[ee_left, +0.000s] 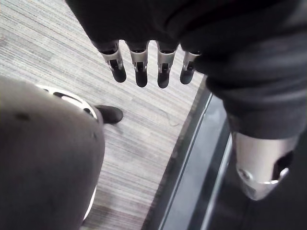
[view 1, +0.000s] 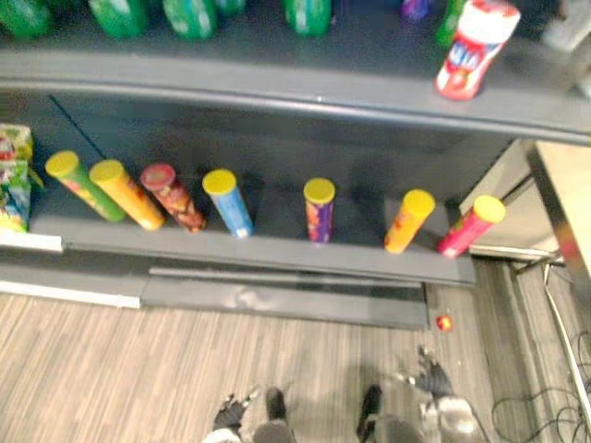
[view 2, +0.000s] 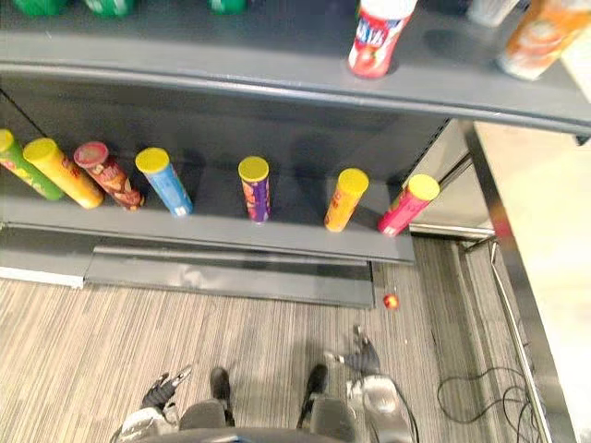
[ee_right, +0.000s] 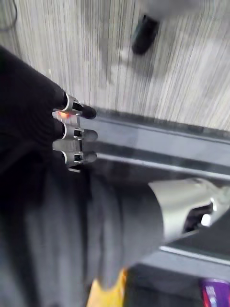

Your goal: Put the gum and the chips on the shelf.

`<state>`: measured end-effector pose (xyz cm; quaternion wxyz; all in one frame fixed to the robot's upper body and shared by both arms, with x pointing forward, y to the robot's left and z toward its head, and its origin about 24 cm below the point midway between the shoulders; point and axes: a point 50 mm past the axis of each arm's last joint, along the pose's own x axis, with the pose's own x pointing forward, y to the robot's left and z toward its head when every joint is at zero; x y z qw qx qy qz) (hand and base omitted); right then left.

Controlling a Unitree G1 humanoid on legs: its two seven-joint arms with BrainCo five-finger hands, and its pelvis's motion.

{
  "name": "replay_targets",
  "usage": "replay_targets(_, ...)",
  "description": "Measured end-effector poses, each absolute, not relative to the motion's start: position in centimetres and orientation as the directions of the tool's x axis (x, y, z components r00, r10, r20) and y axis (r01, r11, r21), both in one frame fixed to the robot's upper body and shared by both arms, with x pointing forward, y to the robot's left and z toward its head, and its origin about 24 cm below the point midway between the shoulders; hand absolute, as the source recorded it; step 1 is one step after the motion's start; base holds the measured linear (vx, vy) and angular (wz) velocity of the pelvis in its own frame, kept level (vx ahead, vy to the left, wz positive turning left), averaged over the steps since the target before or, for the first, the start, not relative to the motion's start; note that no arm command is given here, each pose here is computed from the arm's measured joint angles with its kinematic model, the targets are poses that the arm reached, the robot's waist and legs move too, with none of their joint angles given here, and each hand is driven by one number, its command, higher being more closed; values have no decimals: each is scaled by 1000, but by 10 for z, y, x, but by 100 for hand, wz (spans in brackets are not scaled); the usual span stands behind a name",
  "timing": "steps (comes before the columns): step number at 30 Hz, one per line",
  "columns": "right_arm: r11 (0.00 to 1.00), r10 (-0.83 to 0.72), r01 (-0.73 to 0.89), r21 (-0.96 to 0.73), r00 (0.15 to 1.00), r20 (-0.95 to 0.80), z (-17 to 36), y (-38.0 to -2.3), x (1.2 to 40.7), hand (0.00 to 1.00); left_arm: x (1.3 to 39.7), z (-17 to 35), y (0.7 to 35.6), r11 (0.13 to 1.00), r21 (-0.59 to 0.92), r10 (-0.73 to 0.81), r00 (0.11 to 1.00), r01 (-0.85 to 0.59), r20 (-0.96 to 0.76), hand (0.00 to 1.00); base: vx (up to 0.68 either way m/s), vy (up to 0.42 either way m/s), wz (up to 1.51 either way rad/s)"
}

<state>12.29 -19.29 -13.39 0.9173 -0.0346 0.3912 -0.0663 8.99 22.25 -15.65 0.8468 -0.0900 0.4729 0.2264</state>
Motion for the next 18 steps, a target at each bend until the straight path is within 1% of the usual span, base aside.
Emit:
replay_targets(1,981,-179,167,-95,621,-763,-144,-198,103,0,80,-159,224,864,68,309,417,-500,-855,0,32,39,-13)
replay_targets(2,970,-216,222,-102,582,-784,-148,-204,95,0,72,-160,225,850,73,316,394,-522,-863,0,23,37,-21)
replay_targets(3,955,-247,272,-115,525,-814,-153,-211,80,0,65,-162,225,839,75,318,375,-539,-871,0,26,36,-18)
replay_targets(4,934,-272,336,-121,452,-849,-159,-216,63,0,61,-163,223,827,68,317,364,-558,-876,0,13,21,-11)
replay_targets(5,914,-284,389,-115,410,-867,-162,-217,54,0,59,-163,222,820,65,318,358,-569,-878,0,0,0,0)
replay_targets(7,837,-304,537,-103,300,-904,-168,-214,28,0,53,-166,221,801,58,312,332,-596,-890,0,21,6,-1)
replay_targets(9,789,-317,604,-114,240,-918,-170,-215,14,0,49,-167,218,785,53,310,316,-617,-897,0,50,4,-7)
replay_targets(11,759,-317,639,-123,198,-928,-171,-214,6,0,47,-168,215,770,47,308,306,-636,-901,0,83,1,-6)
replay_targets(12,748,-319,652,-123,191,-928,-171,-214,5,0,46,-168,213,765,43,305,303,-642,-903,0,78,3,-4)
replay_targets(18,692,-330,714,-109,178,-927,-172,-215,7,0,41,-169,211,758,44,303,291,-651,-908,0,77,3,-4)
